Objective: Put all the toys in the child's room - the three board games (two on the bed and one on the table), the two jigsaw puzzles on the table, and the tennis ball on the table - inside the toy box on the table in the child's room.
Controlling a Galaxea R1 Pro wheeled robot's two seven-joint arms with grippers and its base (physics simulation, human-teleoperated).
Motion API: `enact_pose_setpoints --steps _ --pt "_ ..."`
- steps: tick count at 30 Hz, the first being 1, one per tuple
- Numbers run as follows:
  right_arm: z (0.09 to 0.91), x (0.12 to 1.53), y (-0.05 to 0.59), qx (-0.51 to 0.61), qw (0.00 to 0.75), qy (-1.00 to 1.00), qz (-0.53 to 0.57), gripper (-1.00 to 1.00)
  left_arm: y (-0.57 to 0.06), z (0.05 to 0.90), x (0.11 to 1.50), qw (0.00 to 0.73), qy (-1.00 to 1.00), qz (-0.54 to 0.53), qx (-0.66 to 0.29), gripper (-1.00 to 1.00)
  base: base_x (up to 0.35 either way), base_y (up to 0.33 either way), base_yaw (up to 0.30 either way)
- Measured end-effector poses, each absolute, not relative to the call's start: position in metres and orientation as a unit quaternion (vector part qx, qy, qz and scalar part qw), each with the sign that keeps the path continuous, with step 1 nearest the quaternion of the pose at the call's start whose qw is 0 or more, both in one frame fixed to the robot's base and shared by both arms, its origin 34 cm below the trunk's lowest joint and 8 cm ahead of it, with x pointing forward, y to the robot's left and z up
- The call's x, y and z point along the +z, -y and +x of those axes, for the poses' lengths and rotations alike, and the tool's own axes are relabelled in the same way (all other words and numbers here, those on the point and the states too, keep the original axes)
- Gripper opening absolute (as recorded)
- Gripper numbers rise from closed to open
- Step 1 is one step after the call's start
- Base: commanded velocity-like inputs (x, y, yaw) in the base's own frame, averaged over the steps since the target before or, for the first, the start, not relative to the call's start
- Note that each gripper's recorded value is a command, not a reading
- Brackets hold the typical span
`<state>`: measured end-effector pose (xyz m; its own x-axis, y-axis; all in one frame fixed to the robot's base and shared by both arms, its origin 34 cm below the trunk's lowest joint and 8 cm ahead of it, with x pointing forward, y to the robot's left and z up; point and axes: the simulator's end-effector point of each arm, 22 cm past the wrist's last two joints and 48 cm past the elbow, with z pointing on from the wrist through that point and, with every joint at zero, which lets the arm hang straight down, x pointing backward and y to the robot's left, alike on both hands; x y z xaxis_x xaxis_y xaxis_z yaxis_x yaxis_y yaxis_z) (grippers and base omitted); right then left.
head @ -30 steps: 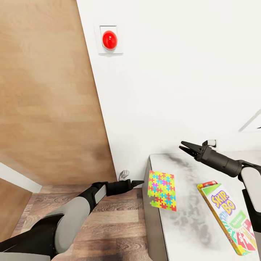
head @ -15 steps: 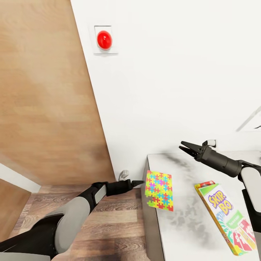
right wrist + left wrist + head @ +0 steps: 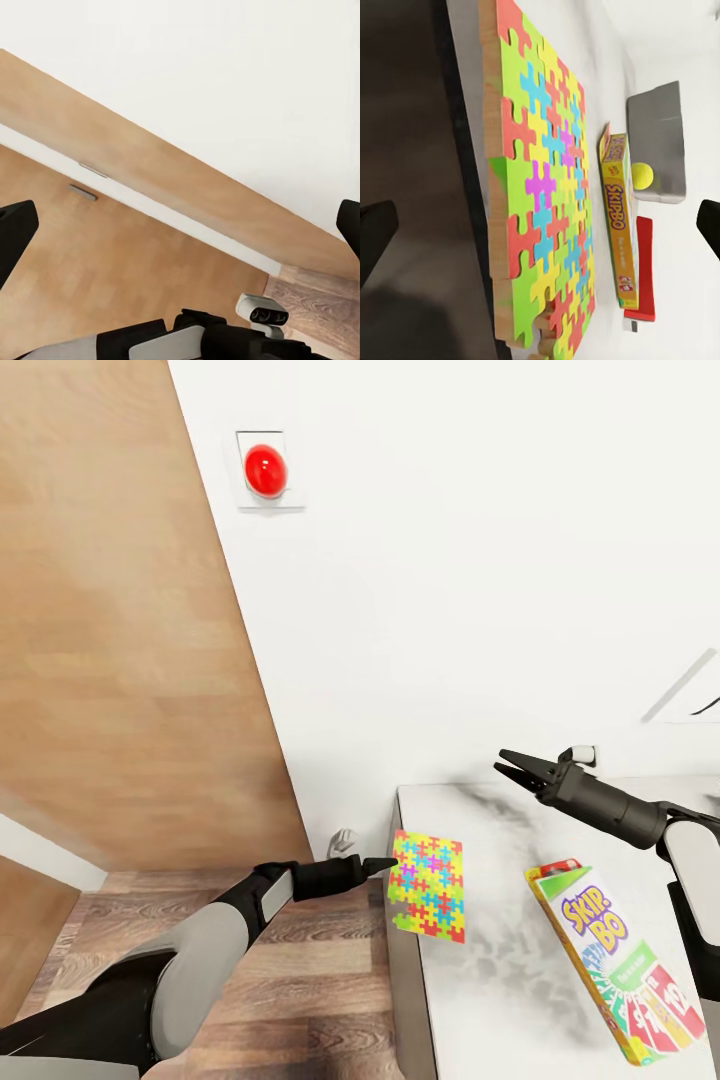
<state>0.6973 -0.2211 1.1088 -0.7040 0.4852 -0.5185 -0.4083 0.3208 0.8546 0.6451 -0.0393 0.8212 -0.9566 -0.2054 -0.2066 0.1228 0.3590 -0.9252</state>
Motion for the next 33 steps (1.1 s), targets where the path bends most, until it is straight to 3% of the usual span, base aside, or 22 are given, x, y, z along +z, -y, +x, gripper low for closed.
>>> enact_pose_setpoints --steps 33 --pt "0.6976 1.1083 0.2211 0.581 0.384 -0.717 0.027 1.0 0.0393 0.6448 0.8211 0.144 -0.812 -0.026 -0.566 1.0 0.0 -0.019 0.0"
